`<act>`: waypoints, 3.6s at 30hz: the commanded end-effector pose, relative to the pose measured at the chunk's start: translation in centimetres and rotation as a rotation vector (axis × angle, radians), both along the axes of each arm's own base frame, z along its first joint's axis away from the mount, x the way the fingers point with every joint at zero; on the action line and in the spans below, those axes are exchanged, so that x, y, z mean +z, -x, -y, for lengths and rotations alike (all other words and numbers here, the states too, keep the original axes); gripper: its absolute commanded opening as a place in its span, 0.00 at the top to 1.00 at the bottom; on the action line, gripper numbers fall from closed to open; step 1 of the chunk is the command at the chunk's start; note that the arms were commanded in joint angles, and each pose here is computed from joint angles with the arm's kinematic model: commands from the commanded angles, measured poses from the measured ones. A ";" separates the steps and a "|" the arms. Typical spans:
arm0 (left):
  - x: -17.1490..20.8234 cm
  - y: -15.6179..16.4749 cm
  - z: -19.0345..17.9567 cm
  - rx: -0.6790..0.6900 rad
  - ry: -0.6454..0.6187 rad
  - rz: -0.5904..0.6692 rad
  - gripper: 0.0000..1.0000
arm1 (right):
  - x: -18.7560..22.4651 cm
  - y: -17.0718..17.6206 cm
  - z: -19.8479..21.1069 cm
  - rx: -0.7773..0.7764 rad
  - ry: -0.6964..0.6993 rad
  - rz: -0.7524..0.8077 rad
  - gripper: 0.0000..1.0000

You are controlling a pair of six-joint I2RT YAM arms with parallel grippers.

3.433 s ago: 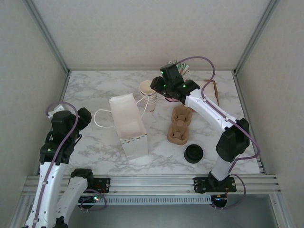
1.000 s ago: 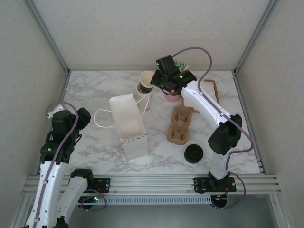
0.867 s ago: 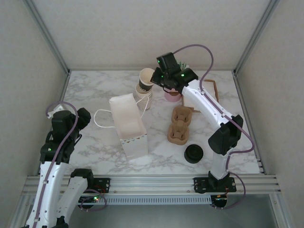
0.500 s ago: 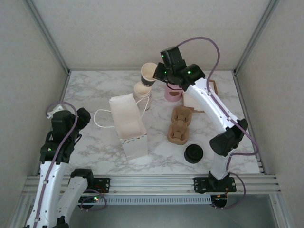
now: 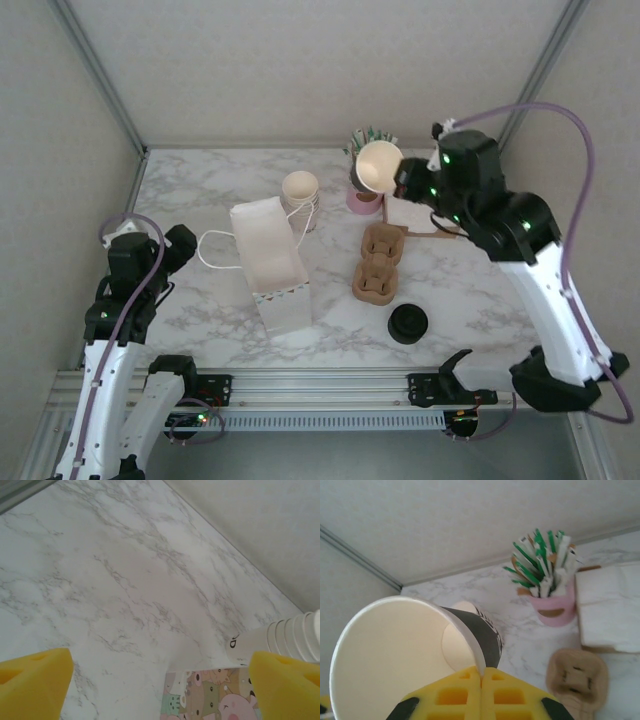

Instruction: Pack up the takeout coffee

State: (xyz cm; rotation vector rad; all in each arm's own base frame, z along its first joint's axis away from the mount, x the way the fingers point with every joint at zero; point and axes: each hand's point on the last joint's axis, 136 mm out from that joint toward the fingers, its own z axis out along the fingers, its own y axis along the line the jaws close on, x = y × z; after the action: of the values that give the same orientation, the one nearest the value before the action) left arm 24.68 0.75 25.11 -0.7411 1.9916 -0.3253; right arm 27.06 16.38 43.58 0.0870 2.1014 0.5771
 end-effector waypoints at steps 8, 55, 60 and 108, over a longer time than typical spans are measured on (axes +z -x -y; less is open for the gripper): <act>0.8 0.0 1.0 -0.069 0.006 0.088 0.15 | -7.7 6.6 1.4 0.166 0.120 -0.198 1.00; 0.3 -0.1 1.5 -0.110 -0.008 0.112 0.19 | -29.0 10.9 -6.0 0.271 0.318 -0.527 1.00; 0.2 -0.2 1.4 -0.105 -0.012 0.107 0.19 | -30.8 10.5 -6.2 0.247 0.356 -0.560 1.00; 0.2 -0.2 1.7 -0.119 -0.002 0.102 0.18 | -25.3 11.9 5.1 -0.050 0.420 -0.412 0.01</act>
State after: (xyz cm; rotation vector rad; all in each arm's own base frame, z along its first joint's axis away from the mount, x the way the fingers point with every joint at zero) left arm 24.89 -0.85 24.78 -0.6213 1.9555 -0.4180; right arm 15.86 14.06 20.12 -0.0338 2.5439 0.2358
